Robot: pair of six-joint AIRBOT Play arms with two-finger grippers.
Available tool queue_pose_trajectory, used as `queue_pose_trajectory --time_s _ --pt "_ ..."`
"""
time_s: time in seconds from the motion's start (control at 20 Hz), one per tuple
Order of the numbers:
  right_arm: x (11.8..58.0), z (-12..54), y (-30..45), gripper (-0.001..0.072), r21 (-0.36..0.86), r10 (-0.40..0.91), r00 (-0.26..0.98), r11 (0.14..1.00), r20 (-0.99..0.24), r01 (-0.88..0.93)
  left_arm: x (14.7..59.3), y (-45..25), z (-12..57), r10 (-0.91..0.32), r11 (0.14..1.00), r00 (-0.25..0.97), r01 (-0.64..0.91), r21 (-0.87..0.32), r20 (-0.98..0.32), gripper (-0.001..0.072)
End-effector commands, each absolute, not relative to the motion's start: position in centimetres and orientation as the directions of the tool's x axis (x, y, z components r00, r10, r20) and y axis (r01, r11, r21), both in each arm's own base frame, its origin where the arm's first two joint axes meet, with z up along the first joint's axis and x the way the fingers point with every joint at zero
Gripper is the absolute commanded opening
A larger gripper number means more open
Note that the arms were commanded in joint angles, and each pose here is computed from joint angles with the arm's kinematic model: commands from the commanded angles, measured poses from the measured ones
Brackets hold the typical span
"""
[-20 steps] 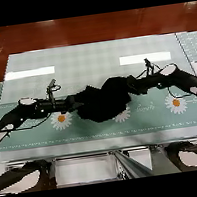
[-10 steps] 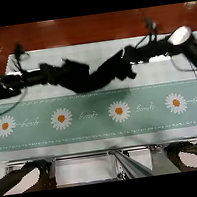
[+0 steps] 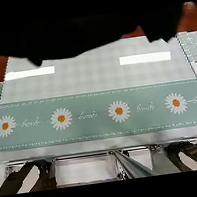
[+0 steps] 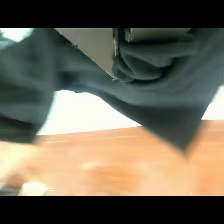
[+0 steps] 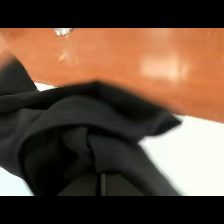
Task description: Fold the shirts.
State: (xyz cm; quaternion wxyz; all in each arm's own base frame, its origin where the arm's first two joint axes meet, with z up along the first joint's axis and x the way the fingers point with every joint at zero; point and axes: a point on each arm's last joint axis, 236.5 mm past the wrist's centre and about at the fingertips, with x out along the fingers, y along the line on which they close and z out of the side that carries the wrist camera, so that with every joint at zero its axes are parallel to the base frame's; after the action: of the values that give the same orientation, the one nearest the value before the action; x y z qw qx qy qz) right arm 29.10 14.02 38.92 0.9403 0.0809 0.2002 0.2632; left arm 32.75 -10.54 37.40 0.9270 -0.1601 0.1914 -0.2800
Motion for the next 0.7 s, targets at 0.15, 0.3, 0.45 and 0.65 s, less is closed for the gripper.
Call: queue_pose_trajectory --time_s 0.15,0.3,0.45,0.65 --pt "17.7 38.0 11.9 0.0027 0.227 0.504 0.747 0.863 -0.433 -0.451 22.0 -8.8 33.8 -0.414 0.910 0.738 0.324 -0.258 -0.533 0.0020" --pt "16.3 33.1 11.8 0.0026 0.286 0.492 0.655 0.869 -0.573 -0.403 19.5 -9.5 31.0 -0.430 0.903 0.694 0.316 -0.292 -0.578 0.0020" --pt "15.9 26.6 12.1 0.0027 0.355 0.491 0.544 0.870 -0.680 -0.342 18.5 -9.7 24.9 -0.452 0.891 0.595 0.264 -0.370 -0.665 0.0020" --pt "17.4 16.3 12.2 0.0027 0.417 0.469 0.412 0.883 -0.781 -0.214 17.7 -10.0 12.6 -0.507 0.857 0.350 0.110 -0.503 -0.788 0.0020"
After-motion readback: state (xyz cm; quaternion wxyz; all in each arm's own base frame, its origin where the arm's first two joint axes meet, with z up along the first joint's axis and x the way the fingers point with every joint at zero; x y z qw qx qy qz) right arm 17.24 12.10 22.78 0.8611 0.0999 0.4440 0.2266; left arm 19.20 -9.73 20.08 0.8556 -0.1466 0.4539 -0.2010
